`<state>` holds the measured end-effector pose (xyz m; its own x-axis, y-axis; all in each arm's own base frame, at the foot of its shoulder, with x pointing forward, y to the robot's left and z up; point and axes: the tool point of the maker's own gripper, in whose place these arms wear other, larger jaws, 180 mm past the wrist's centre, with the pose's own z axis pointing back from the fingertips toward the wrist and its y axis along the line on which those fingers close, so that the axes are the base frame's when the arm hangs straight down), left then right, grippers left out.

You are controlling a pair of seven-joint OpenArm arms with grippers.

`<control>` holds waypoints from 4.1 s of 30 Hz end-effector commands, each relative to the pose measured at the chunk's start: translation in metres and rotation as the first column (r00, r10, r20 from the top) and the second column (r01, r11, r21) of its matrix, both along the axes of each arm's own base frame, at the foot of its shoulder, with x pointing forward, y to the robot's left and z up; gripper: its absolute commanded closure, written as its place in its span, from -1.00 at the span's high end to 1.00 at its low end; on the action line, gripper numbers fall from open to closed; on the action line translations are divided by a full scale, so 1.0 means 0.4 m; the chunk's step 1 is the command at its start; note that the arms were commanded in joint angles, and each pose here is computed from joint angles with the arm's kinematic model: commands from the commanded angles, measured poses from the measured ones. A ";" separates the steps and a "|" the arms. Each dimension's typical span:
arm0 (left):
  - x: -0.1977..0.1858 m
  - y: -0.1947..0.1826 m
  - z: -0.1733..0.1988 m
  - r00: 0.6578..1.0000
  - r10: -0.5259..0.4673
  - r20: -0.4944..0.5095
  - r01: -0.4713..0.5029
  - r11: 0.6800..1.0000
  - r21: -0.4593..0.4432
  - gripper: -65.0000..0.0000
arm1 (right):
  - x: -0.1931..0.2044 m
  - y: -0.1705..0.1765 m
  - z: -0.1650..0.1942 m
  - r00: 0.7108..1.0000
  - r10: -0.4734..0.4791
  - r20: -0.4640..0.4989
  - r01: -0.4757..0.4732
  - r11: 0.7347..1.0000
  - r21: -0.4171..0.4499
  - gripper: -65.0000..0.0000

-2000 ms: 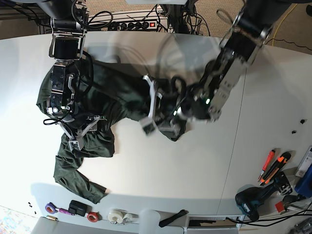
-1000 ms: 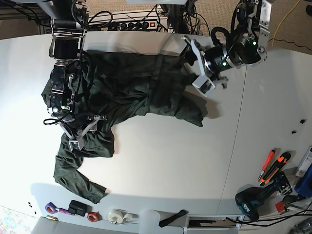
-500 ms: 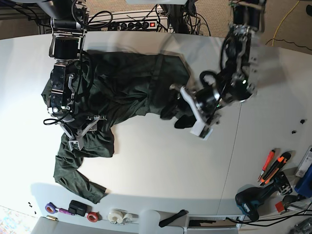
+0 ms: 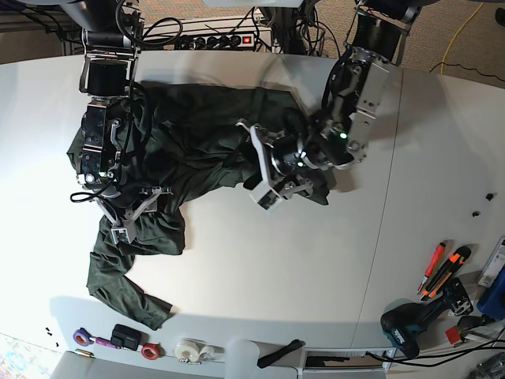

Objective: Layout the t-shirt on the table in an organized manner, then fold the t-shirt properly
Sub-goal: 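Drag the grasped fabric with the left gripper away from the right gripper, then hold the shirt's two ends with both grippers, stretching it flat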

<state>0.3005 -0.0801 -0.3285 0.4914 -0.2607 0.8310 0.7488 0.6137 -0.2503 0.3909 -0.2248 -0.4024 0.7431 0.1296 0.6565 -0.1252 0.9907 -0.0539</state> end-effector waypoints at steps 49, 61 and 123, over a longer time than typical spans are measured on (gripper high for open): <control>-0.213 0.629 0.105 0.883 0.466 -0.057 -0.465 0.885 0.022 -0.28 | -0.048 -0.033 -0.041 0.993 -0.018 -0.116 0.012 0.998 -0.058 -0.13; -0.203 0.629 0.119 0.879 0.475 -0.034 -0.475 0.880 -0.006 -0.01 | -0.016 -0.027 0.013 0.999 -0.006 -0.048 0.003 0.998 -0.066 -0.13; -0.118 0.502 -0.084 0.894 0.421 -0.155 -0.401 0.905 0.143 -0.26 | -0.377 -0.334 0.058 0.960 -0.264 -0.094 0.238 0.945 -0.224 -0.13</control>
